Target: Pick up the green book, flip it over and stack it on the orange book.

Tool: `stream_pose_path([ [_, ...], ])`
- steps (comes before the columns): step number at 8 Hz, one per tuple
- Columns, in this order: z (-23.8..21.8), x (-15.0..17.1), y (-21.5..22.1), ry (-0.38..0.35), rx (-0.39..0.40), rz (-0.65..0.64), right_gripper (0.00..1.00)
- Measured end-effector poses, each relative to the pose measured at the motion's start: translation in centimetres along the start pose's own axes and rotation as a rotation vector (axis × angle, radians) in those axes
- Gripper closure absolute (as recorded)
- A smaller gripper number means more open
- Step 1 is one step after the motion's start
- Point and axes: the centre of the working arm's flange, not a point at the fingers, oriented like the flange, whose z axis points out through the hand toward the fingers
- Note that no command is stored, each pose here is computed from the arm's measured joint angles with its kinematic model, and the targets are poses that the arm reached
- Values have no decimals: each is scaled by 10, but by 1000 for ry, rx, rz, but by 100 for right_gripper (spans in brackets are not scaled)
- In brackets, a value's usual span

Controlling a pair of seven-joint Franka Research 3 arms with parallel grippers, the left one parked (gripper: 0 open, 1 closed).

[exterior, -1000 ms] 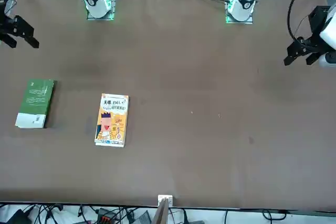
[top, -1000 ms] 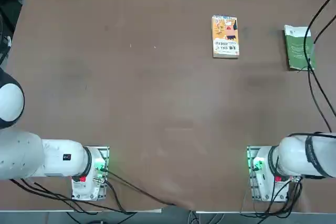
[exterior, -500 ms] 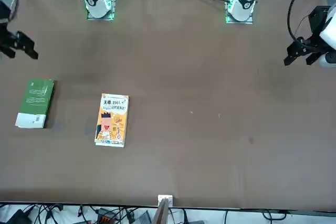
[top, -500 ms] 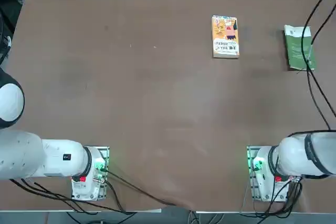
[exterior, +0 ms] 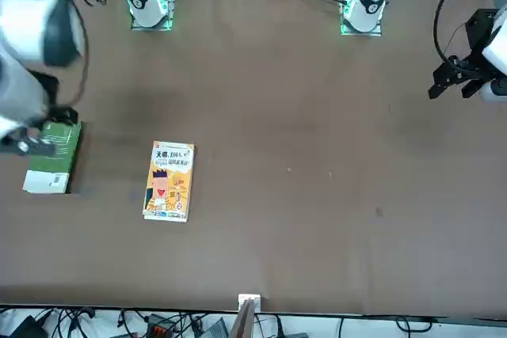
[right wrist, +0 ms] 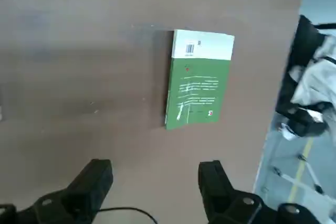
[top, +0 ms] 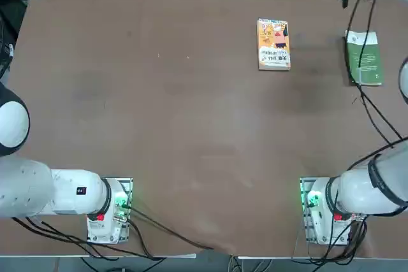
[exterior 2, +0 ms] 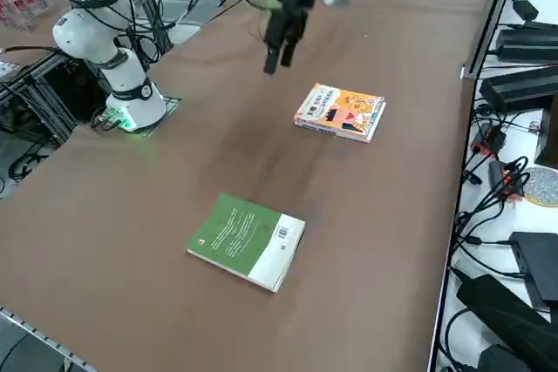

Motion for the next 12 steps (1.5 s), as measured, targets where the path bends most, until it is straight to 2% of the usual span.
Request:
stream_pose_path([
  [1,26,12,-26,19,-67,25,0],
  [2,55,19,-45,48,-99,57,0],
  [4,109,22,-58,82,-181,171,3],
  [5,138,25,-67,99,-264,218,4],
  [7,201,30,-92,133,-431,201,9],
  [8,225,31,-100,139,-480,176,10],
  [10,250,32,-101,139,-531,138,10],
  [12,269,32,-100,121,-547,121,12],
])
